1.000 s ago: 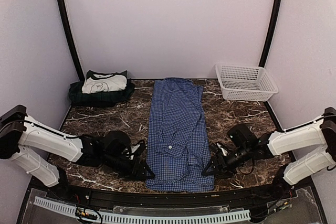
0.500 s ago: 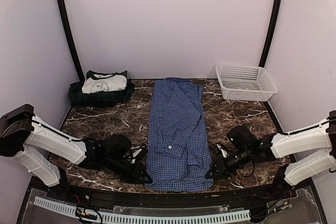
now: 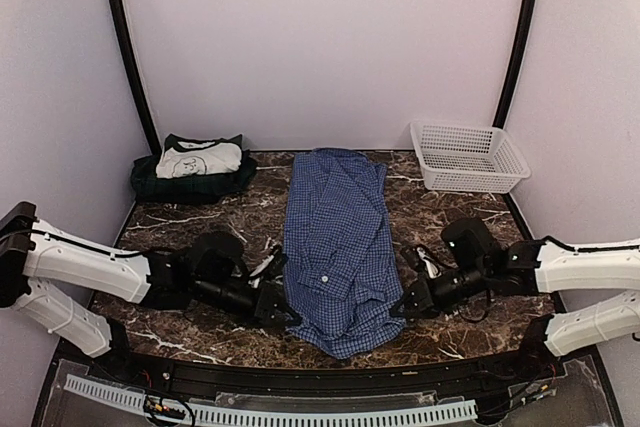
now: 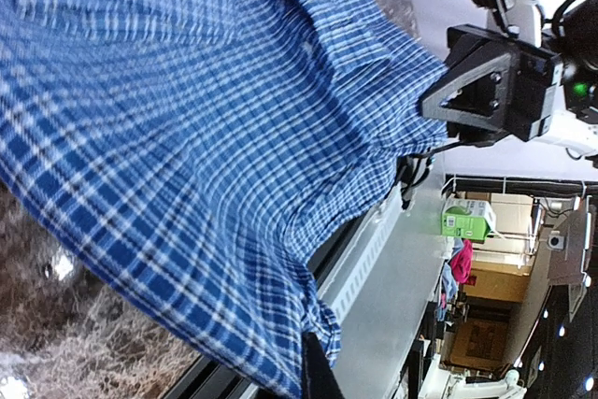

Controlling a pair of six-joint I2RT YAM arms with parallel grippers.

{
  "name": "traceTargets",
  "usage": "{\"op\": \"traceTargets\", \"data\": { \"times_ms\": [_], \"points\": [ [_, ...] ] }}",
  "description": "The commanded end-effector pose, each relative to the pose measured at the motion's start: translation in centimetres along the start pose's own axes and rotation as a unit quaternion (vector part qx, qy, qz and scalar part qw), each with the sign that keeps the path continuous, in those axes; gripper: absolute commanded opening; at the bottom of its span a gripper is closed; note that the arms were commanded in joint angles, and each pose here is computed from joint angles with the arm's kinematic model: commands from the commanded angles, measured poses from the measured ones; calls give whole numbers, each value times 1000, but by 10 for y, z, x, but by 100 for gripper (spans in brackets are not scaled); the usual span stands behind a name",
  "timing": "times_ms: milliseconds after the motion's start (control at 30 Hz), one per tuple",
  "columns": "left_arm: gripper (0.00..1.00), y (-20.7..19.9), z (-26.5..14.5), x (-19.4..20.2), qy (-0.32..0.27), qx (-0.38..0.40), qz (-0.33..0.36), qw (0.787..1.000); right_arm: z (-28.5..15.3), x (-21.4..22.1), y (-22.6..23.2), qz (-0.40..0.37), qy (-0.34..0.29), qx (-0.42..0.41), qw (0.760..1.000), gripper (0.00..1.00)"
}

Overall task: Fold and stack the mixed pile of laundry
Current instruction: Pick up the rectangle-folded shirt from the center of the board, then fold the rectangle-folded shirt at the center of the board.

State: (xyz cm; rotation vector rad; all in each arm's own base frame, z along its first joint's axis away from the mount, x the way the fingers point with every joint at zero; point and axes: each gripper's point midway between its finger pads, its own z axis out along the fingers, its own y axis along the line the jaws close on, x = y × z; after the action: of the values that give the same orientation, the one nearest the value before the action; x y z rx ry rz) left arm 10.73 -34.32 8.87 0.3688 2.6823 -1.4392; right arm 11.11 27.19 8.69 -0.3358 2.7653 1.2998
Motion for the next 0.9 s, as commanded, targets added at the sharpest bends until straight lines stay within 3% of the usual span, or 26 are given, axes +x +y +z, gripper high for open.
{"op": "traceTargets", "data": {
  "times_ms": [0, 567, 867],
  "points": [
    [0, -14, -19, -33, -43, 17, 21, 999, -11, -25, 12, -36, -37, 14, 999, 0],
    [0, 0, -43, -200, -168, 4, 50, 985, -48, -200, -1, -96, -162, 26, 982, 0],
    [0, 42, -47, -276, -201, -23, 28, 979, -36, -280, -30, -87, -181, 20, 979, 0]
  ]
}}
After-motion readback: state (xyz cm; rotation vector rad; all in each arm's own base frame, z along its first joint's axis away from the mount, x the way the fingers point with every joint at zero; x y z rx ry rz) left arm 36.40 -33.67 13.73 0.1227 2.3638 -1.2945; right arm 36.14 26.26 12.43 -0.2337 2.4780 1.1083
